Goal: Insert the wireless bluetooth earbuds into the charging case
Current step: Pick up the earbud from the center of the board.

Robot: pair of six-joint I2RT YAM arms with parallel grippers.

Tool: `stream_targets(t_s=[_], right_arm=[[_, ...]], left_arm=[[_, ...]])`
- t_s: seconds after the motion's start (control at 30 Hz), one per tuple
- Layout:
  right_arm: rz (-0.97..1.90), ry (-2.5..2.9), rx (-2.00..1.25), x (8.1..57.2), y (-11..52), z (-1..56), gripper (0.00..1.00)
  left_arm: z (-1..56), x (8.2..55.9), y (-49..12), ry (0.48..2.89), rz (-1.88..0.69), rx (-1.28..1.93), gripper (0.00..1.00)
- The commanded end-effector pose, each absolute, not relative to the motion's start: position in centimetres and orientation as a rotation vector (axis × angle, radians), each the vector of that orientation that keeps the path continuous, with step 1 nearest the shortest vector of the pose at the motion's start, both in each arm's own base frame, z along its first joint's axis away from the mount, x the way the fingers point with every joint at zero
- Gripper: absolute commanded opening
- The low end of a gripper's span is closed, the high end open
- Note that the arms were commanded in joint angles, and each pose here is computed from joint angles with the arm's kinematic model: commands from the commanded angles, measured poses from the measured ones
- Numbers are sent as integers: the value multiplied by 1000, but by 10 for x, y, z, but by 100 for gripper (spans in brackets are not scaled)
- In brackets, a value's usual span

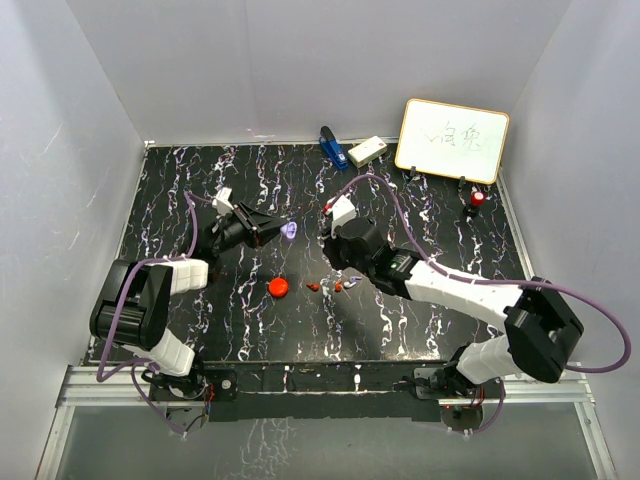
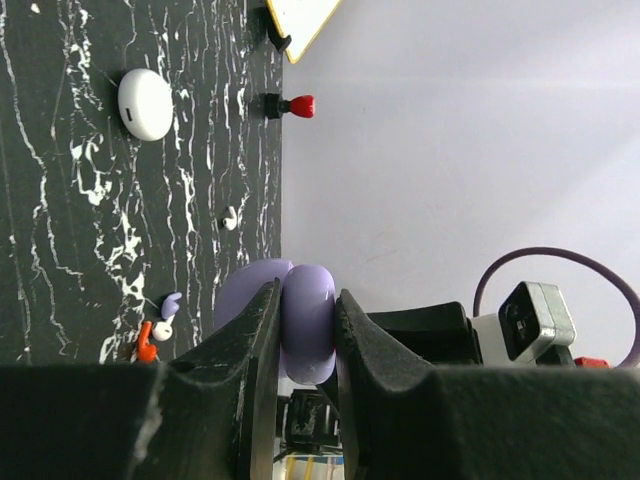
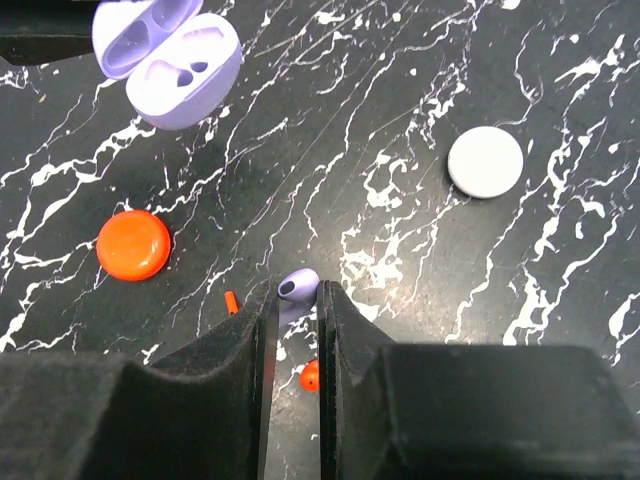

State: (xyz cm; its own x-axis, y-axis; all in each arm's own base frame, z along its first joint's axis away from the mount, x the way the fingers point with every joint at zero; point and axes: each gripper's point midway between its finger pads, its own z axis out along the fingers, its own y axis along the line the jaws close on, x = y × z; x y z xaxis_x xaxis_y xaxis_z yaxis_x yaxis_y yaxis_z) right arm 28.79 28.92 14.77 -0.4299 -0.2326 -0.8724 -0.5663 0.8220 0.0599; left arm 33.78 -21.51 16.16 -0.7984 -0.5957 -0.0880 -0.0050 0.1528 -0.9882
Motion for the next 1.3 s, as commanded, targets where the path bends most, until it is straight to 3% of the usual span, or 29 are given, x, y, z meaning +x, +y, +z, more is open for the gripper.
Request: stream_targets(t_s=[0.0,0.43,1.27], right_arm=[[412,1817,-574,313,301,195,0],[384,1499,-649,332,320,225,0],[294,998,-881,320,345,257,0]], left_arm=[[183,341,-225,1970,-1762,-558,0],[189,340,-229,1986,-1813,-588,0],[188,336,-238,2061,-1887,-650,0]])
